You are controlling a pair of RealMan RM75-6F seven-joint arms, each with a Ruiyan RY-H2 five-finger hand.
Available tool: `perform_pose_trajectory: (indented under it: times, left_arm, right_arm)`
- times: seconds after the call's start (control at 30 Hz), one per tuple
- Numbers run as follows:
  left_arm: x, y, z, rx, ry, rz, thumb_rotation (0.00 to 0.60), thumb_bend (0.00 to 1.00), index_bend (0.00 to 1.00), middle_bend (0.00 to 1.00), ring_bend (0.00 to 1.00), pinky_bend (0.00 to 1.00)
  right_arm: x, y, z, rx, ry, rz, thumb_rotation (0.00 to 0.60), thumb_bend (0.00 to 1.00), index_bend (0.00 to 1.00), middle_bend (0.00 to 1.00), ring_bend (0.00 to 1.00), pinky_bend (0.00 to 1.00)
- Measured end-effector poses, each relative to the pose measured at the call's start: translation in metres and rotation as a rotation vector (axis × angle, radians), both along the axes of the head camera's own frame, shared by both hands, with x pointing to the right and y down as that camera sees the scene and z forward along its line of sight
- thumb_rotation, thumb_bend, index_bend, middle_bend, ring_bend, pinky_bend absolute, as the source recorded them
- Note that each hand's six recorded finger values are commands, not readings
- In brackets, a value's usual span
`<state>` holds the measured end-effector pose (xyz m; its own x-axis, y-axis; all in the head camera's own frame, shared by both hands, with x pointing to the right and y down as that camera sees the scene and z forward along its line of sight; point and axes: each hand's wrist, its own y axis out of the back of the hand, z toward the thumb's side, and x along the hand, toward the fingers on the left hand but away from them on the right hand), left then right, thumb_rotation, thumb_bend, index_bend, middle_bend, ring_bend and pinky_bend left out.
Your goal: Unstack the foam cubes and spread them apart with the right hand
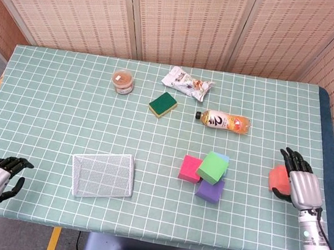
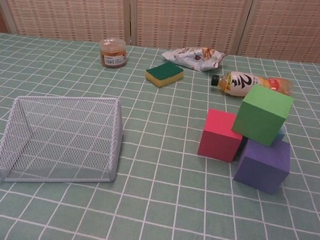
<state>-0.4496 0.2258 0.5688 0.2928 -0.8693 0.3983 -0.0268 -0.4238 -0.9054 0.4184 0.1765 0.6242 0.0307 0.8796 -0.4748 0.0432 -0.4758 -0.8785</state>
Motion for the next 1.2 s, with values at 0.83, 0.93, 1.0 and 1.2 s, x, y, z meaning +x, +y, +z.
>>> perform_pose_trajectory:
  times: [0.83,0.93,1.0,1.2]
  left_arm:
    - [-0.001,0.000,-0.002,0.004,-0.003,0.002,0.600,0.54,0.36,0.35,0.33,0.50]
    - [-0.001,0.000,-0.001,0.001,-0.003,0.001,0.600,0.54,0.36,0.35,0.33,0.50]
    - [-0.001,0.000,0.000,-0.002,-0.003,0.003,0.600,0.54,0.36,0.35,0.33,0.50]
    - [0.001,0.001,0.001,-0.007,-0.004,0.011,0.600,0.55,0.36,0.35,0.33,0.50]
  right_arm:
    - [-0.149,0.006,0.000,-0.109,-0.499,-0.288,0.600,0.06,0.00,0.00,0.00,0.12]
    - [-0.158,0.001,0.005,-0.087,-0.449,-0.290,0.600,0.06,0.00,0.00,0.00,0.12]
    - [-0.163,-0.002,0.008,-0.061,-0.414,-0.288,0.600,0.06,0.00,0.00,0.00,0.12]
    - [-0.173,-0.007,0.017,-0.041,-0.387,-0.239,0.600,0.06,0.00,0.00,0.00,0.13]
